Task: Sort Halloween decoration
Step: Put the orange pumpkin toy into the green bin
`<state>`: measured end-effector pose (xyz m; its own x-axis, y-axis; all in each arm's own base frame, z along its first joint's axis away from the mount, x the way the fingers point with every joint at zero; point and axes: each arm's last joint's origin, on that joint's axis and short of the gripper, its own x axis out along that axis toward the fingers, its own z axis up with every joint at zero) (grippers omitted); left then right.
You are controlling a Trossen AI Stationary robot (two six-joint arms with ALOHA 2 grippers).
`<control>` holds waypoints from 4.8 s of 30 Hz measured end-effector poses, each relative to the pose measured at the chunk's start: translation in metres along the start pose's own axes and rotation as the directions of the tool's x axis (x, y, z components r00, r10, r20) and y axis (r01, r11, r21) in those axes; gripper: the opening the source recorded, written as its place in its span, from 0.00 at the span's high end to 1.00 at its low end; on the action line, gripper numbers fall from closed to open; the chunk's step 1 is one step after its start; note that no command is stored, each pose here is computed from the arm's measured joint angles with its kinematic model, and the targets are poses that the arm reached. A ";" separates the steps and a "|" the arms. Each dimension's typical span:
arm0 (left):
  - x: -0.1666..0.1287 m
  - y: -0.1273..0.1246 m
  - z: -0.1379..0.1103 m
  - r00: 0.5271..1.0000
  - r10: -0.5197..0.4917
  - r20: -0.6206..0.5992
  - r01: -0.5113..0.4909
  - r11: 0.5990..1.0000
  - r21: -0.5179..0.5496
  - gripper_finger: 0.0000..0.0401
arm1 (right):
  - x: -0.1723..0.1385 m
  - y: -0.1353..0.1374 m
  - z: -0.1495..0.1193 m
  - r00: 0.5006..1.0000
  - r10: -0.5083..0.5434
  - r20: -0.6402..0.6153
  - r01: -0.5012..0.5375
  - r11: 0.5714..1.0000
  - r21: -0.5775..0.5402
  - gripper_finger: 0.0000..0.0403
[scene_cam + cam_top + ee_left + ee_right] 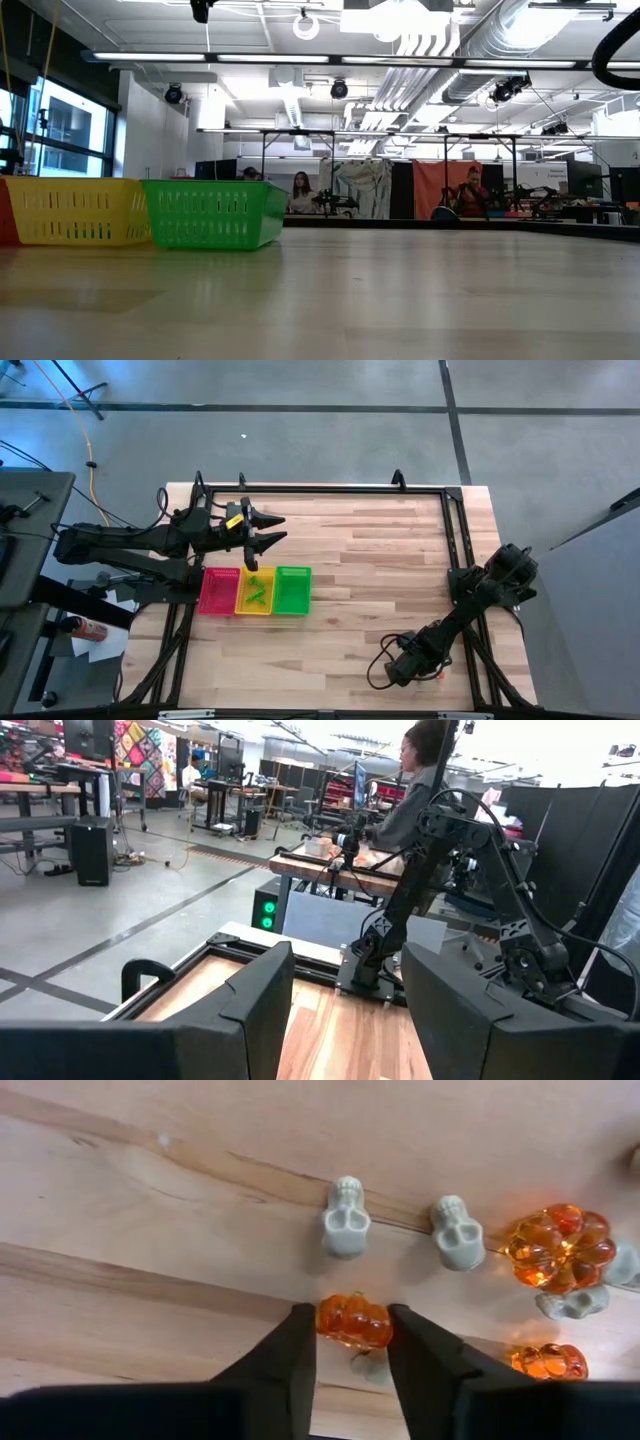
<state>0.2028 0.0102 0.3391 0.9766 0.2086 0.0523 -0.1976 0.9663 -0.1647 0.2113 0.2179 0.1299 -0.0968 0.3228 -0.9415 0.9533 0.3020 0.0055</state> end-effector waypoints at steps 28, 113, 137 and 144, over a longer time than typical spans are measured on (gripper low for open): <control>0.000 0.000 0.000 1.000 0.000 0.000 0.000 1.000 0.000 0.57 | -0.043 -0.004 -0.006 0.967 0.233 0.103 -0.198 0.942 -0.270 0.78; 0.000 0.000 0.001 1.000 0.010 0.010 -0.009 0.997 -0.080 0.57 | -0.121 0.103 0.217 0.260 0.879 0.399 0.118 0.382 -0.917 0.78; 0.000 0.000 0.001 1.000 0.010 0.011 -0.009 0.994 -0.106 0.57 | -0.121 0.160 0.227 0.476 0.765 0.433 0.189 0.392 -0.900 0.78; 0.000 0.000 0.001 1.000 0.010 0.009 -0.009 0.994 -0.106 0.57 | -0.117 0.168 0.230 0.531 0.724 0.440 0.187 0.406 -0.894 0.78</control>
<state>0.2026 0.0106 0.3398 0.9738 0.2198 0.0591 -0.1966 0.9430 -0.2684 0.4491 0.0242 0.1637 0.7650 -0.0044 -0.6440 0.1134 0.9853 0.1280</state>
